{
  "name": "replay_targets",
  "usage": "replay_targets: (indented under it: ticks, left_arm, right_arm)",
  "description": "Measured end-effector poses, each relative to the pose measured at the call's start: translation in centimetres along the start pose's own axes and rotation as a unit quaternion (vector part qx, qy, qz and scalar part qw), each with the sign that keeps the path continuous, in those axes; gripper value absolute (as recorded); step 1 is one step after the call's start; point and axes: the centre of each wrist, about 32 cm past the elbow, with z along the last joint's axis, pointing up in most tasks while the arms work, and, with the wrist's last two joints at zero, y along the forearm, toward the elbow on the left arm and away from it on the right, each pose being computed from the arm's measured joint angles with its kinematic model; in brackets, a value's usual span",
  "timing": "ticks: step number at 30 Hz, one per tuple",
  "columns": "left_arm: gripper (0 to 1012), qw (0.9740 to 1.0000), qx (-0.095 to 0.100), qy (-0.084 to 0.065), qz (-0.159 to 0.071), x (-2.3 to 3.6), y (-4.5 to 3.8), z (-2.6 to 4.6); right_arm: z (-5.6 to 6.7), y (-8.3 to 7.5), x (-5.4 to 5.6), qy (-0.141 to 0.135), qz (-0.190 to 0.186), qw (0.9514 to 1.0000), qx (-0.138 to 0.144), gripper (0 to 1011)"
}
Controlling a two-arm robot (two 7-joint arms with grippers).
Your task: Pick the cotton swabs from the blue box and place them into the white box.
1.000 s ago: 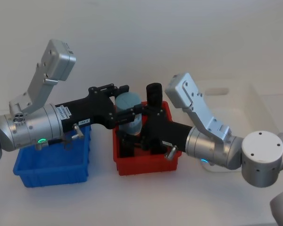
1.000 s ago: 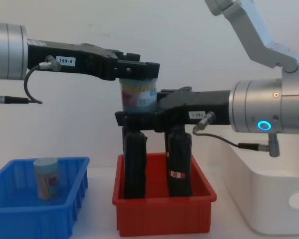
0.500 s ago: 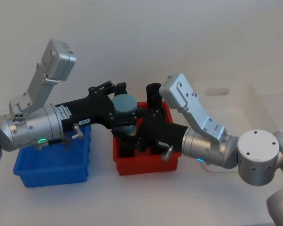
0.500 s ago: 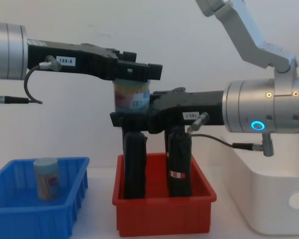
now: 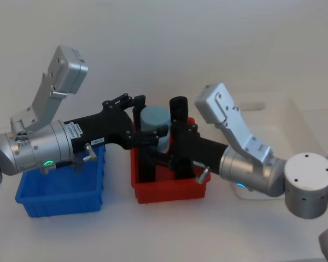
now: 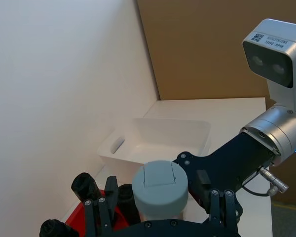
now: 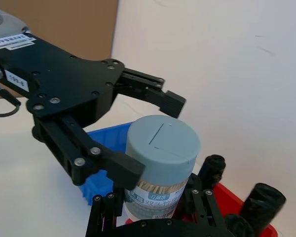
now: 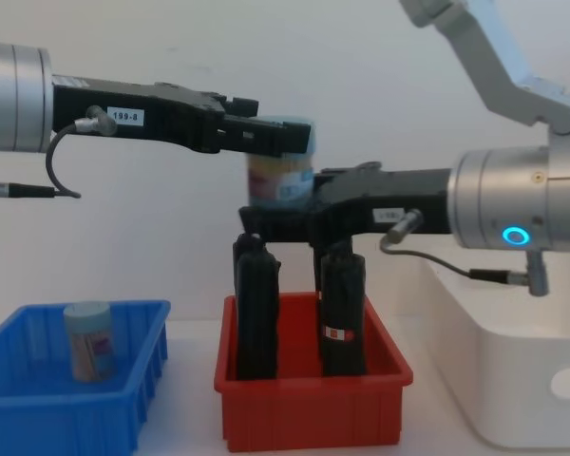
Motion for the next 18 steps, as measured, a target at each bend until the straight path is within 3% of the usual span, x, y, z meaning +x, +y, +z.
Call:
replay_targets:
  ticks: [10, 18]
  left_arm:
    - [1000, 1.0000, 0.000, 0.000, 0.000, 0.00, 0.00, 0.00]
    - [999, 1.0000, 0.000, 0.000, 0.000, 0.00, 0.00, 0.00]
  right_arm:
    - [-0.6, -2.6, 0.3, 0.017, -0.061, 0.9980, 0.003, 670]
    - [-1.4, -4.8, 0.7, 0.036, -0.124, 0.9917, 0.005, 670]
